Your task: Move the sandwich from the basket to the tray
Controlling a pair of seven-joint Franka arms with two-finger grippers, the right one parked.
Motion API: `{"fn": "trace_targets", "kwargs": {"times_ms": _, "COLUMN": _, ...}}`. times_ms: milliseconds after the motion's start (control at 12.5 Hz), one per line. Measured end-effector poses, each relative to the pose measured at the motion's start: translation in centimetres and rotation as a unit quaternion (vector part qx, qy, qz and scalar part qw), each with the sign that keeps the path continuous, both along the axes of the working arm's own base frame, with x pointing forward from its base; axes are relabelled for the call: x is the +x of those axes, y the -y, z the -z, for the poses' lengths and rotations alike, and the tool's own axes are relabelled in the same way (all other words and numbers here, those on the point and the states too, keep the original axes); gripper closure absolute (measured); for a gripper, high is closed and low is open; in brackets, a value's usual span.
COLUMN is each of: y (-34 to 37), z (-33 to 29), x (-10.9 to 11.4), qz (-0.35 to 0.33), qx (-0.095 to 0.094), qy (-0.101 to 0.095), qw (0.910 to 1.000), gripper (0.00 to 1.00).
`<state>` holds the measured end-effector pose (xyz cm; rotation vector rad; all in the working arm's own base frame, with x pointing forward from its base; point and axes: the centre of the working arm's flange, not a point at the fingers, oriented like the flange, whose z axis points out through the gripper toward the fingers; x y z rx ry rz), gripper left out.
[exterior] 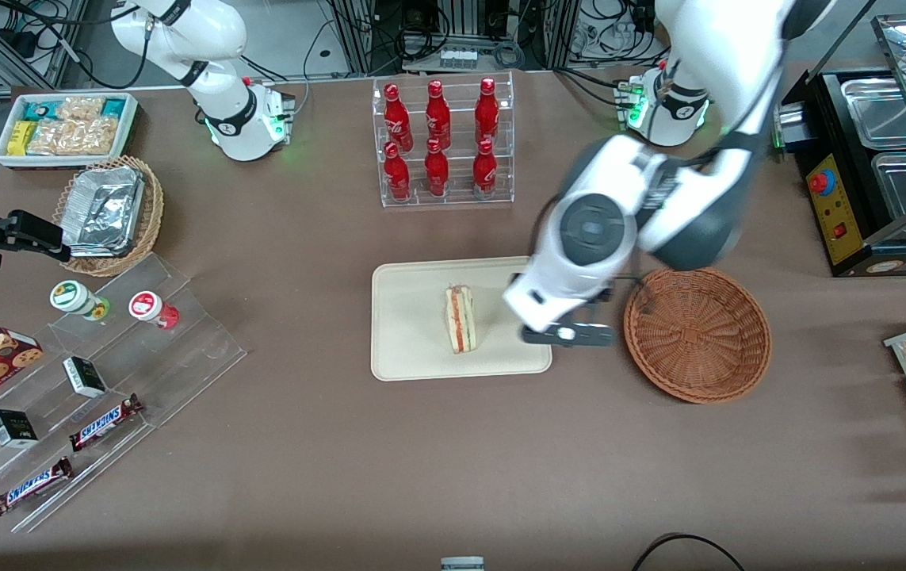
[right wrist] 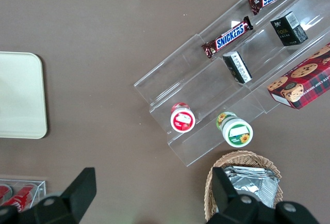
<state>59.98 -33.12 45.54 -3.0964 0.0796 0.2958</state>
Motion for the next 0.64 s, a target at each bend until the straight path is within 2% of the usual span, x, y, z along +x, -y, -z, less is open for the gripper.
{"fn": "trace_targets", "kwargs": {"times_ms": 160, "y": -6.1, "z": -1.7, "x": 1.6, "qz": -0.001, "qx": -0.013, "qy": -0.017, "qw": 0.9998, "gripper": 0.0}}
{"fn": "trace_targets", "kwargs": {"times_ms": 320, "y": -11.2, "z": -2.7, "x": 2.3, "qz": 0.004, "qx": -0.019, "qy": -0.023, "qw": 0.9996, "gripper": 0.0}}
{"fn": "trace_targets", "kwargs": {"times_ms": 640, "y": -17.3, "z": -4.5, "x": 1.1, "qz": 0.003, "qx": -0.017, "qy": -0.022, "qw": 0.9996, "gripper": 0.0}}
